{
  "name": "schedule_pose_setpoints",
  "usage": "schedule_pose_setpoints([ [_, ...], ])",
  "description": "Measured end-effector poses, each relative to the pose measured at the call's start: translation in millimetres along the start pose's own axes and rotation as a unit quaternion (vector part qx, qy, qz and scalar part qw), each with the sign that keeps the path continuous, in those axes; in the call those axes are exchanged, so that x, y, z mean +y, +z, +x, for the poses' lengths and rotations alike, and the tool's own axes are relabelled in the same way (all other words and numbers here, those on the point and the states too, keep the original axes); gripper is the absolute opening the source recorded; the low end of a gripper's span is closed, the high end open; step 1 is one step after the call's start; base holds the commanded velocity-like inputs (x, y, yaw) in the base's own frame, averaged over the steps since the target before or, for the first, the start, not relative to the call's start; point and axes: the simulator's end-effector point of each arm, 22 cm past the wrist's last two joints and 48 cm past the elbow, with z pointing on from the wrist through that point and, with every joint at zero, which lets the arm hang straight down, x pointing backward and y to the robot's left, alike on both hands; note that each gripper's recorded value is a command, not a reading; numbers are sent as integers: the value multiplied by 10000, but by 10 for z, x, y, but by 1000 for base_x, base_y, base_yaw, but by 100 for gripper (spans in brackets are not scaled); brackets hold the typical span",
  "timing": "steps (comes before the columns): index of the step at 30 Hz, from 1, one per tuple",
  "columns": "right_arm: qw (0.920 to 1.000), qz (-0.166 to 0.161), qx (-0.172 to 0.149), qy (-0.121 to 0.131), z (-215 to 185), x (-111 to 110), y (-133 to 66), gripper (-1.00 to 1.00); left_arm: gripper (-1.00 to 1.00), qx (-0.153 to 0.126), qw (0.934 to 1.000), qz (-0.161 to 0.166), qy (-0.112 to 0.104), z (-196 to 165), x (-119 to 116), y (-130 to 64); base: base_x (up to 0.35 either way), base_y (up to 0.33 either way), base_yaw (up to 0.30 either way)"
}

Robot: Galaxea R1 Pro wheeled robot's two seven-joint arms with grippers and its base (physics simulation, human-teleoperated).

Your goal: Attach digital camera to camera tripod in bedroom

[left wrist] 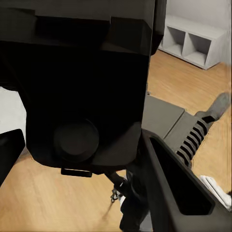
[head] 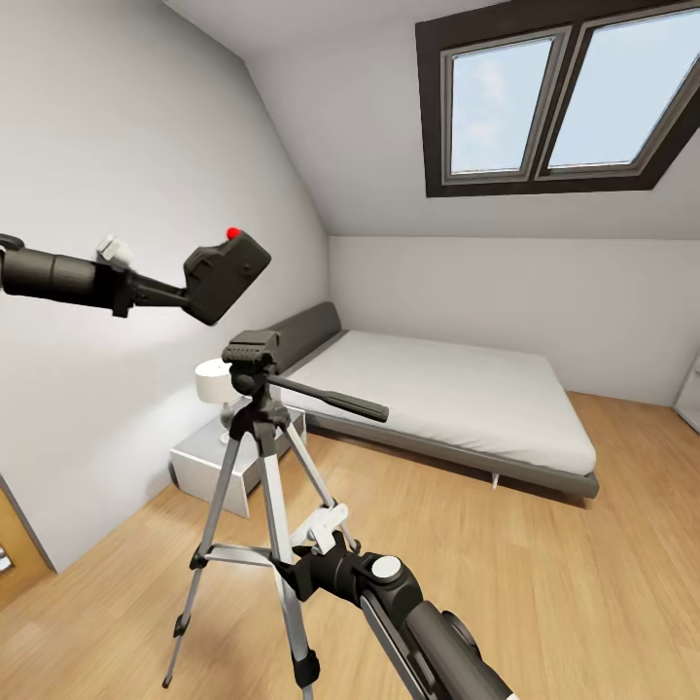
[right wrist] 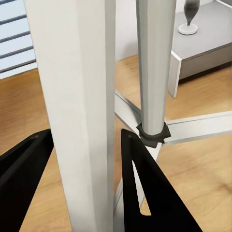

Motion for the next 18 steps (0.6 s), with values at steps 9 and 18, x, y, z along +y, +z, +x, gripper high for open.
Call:
schedule_pose_setpoints([
  [9, 10000, -2, -1, 2, -1, 3, 0, -100, -100, 319, 9993, -128, 159, 139, 23, -285, 0, 0, 0],
  [18, 10000, -2, -2, 5, -1, 3, 0, -100, -100, 388, 9981, -327, 359, 88, 20, -518, 0, 0, 0],
])
